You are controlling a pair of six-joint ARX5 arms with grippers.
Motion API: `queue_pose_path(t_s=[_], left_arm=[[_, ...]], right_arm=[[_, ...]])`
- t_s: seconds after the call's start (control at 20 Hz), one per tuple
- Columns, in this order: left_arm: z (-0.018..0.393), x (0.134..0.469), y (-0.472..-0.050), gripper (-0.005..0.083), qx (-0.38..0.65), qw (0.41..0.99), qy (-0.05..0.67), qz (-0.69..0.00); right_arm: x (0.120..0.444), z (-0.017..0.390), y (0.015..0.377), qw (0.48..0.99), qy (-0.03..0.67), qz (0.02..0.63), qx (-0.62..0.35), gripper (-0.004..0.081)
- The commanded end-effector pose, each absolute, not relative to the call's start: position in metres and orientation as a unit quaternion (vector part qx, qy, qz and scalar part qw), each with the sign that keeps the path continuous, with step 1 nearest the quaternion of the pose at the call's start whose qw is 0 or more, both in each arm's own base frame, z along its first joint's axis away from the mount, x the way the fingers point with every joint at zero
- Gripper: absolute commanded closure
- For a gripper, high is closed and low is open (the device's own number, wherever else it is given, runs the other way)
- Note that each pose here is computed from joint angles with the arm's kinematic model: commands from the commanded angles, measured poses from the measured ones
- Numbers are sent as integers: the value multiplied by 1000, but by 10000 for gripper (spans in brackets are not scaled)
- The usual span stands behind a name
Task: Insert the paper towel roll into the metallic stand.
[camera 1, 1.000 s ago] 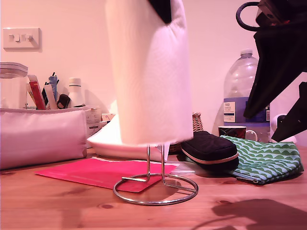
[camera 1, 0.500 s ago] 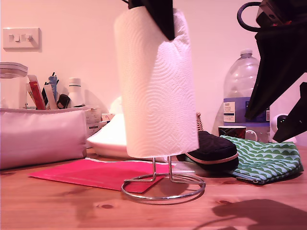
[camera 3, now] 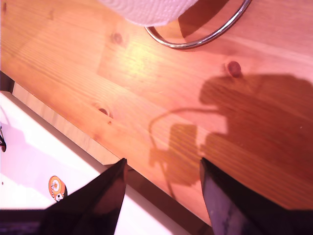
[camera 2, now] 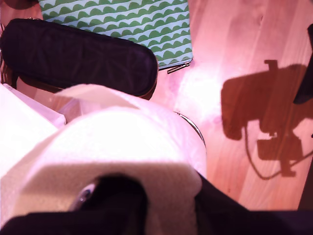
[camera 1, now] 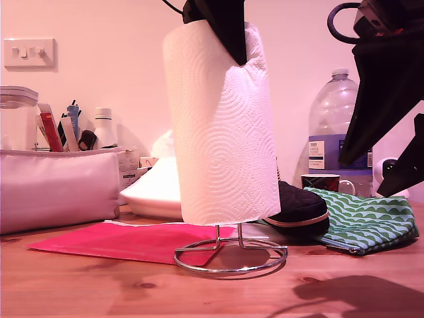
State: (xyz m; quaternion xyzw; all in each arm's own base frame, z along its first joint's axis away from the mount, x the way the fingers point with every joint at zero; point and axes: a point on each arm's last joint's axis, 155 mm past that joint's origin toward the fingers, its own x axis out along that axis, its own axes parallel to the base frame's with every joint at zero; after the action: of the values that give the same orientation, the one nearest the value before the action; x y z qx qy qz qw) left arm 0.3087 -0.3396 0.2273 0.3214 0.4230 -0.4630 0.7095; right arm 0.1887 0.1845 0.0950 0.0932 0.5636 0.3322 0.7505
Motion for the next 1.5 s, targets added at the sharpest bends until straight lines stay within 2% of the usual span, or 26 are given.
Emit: queue_pose_path(t_s=[0.0,0.25,0.5,0.6,1.0,1.15,1.45], left_arm=[[182,313,-341,796,322,681,473,-458],[157,311,-346,796,323,660,497,-462],[156,303,-352,790,309,655,503,-472],[157,298,-354,735,299,651,508,-478],[160,284,-363,342,276,647,521,-484],[162,276,-368,286,277,643,519,-491],[171,282,-361,287,296,663,510,-462]], right_arm=[[193,102,185,758,552,335,94,346],[193,102,185,758,553,334,94,346],[193,102,184,758,553,334,94,346],[194,102,185,758,551,334,94,346],[196,103,185,761,548,336,94,346],[198,104,186,763,543,337,94,346],[198,105,186,763,543,338,94,346]])
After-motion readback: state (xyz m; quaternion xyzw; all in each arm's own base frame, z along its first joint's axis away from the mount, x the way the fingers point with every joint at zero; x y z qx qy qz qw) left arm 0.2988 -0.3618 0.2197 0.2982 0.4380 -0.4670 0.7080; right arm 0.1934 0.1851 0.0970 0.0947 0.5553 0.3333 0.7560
